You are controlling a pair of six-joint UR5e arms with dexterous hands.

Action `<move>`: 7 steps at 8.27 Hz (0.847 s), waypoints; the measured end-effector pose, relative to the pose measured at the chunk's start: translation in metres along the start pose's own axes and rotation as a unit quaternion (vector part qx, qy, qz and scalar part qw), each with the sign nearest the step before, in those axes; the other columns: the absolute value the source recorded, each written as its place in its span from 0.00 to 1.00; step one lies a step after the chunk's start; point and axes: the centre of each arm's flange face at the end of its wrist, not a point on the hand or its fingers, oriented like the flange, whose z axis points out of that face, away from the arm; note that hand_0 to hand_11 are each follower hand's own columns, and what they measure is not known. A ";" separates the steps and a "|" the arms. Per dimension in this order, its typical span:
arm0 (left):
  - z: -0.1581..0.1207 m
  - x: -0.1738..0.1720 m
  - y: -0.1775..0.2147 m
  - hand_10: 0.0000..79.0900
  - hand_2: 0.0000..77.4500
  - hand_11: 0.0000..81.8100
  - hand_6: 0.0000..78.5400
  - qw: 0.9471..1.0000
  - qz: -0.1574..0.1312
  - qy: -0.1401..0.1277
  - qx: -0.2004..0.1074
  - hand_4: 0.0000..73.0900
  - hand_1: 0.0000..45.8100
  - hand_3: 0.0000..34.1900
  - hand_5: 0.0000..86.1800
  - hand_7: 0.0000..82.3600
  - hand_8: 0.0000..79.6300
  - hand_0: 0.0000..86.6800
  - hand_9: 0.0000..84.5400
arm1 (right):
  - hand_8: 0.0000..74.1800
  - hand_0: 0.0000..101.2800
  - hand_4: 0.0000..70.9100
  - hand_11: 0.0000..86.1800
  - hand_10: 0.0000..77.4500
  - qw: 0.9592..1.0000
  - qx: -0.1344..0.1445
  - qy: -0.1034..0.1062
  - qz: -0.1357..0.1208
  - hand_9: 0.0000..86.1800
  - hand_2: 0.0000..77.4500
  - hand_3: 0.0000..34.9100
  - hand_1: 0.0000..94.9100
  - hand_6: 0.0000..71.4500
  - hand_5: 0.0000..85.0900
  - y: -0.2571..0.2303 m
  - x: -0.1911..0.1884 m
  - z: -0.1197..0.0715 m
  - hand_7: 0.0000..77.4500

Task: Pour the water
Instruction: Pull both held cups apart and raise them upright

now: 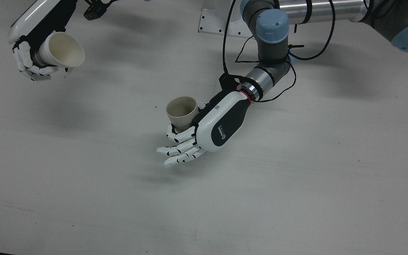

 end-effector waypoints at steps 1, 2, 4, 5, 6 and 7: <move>-0.005 0.009 0.000 0.18 0.53 0.27 0.27 1.000 0.002 -0.001 0.002 0.44 0.43 0.00 0.66 0.30 0.18 0.75 0.14 | 0.56 0.79 0.72 0.54 0.40 0.999 -0.008 -0.002 0.032 0.55 0.42 0.00 0.28 0.66 0.65 0.001 0.006 -0.001 0.58; -0.010 0.016 0.000 0.18 0.53 0.26 0.26 1.000 0.004 -0.002 0.003 0.44 0.43 0.00 0.66 0.29 0.16 0.75 0.14 | 0.60 0.78 0.72 0.58 0.44 0.998 -0.015 -0.004 0.061 0.59 0.42 0.06 0.28 0.63 0.65 0.003 0.009 -0.001 0.58; -0.016 0.024 -0.002 0.17 0.53 0.26 0.24 1.000 0.004 -0.006 0.002 0.44 0.43 0.00 0.66 0.28 0.16 0.76 0.13 | 0.63 0.77 0.72 0.61 0.49 0.992 -0.037 -0.004 0.123 0.62 0.42 0.01 0.24 0.68 0.65 0.007 0.021 0.003 0.63; -0.017 0.026 -0.004 0.17 0.53 0.26 0.24 1.000 -0.002 -0.008 0.004 0.44 0.43 0.00 0.66 0.28 0.16 0.76 0.13 | 0.63 0.77 0.72 0.61 0.49 0.985 -0.055 -0.002 0.164 0.62 0.42 0.01 0.24 0.68 0.65 0.003 0.034 0.007 0.63; -0.018 0.028 -0.005 0.17 0.53 0.26 0.24 1.000 -0.006 -0.009 0.005 0.44 0.43 0.00 0.66 0.27 0.16 0.75 0.13 | 0.65 0.75 0.72 0.63 0.50 0.977 -0.072 0.000 0.199 0.64 0.46 0.01 0.22 0.70 0.65 -0.003 0.046 0.011 0.64; -0.018 0.030 -0.006 0.17 0.53 0.26 0.24 1.000 -0.009 -0.010 0.006 0.44 0.43 0.00 0.66 0.27 0.16 0.75 0.13 | 0.66 0.74 0.72 0.64 0.51 0.970 -0.084 0.003 0.227 0.65 0.49 0.01 0.22 0.74 0.65 -0.015 0.057 0.015 0.66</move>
